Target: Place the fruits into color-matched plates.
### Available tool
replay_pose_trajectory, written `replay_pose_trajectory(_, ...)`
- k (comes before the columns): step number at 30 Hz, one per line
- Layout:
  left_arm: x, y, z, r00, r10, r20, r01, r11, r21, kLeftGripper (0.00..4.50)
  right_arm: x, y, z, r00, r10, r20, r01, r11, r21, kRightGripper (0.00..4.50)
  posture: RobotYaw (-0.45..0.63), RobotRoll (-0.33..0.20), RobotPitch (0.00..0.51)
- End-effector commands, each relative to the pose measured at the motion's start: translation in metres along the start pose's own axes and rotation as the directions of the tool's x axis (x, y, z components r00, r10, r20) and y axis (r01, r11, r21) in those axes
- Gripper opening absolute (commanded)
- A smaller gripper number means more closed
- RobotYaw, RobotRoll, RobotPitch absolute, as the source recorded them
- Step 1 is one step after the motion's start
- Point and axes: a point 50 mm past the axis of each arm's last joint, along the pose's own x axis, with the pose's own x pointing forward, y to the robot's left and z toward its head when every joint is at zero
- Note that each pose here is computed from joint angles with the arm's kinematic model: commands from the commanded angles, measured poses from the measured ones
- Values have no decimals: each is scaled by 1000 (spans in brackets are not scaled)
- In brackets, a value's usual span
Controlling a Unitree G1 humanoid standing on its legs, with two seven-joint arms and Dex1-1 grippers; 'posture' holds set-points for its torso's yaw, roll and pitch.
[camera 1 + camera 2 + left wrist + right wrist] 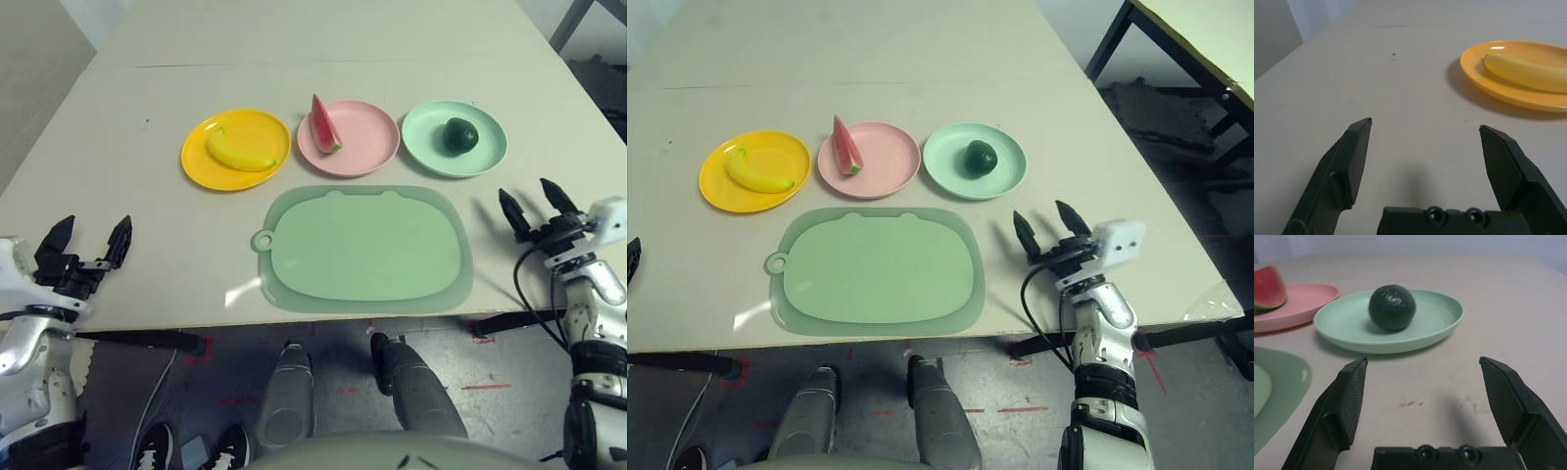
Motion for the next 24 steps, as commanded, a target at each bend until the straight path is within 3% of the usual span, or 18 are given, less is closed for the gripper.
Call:
replay_pose_trajectory(1,-5,8,-5,999,17,-37,-16,1000,15,4491,-15,-14,-1,999,-15,-45,15,1000,-12,4500,22,0,268)
replay_pose_trajectory(7,-7,11,-5,999,12,-35,-12,1000,10,4491,-16,-27,-4,997,-52,-57,51,999,-19,4500,19,0,268)
replay_pose_trajectory(15,-4,15,3,1000,-5,-6,5,1000,13,4491,2,-12,-9,999,-20,-34,19,1000,-20,4500,38,0,272)
replay_pose_trajectory(24,-7,4,6,1000,-12,24,12,1000,6,4491,5,-7,-13,994,-109,-4,109,994,-3,4500,80,0,284)
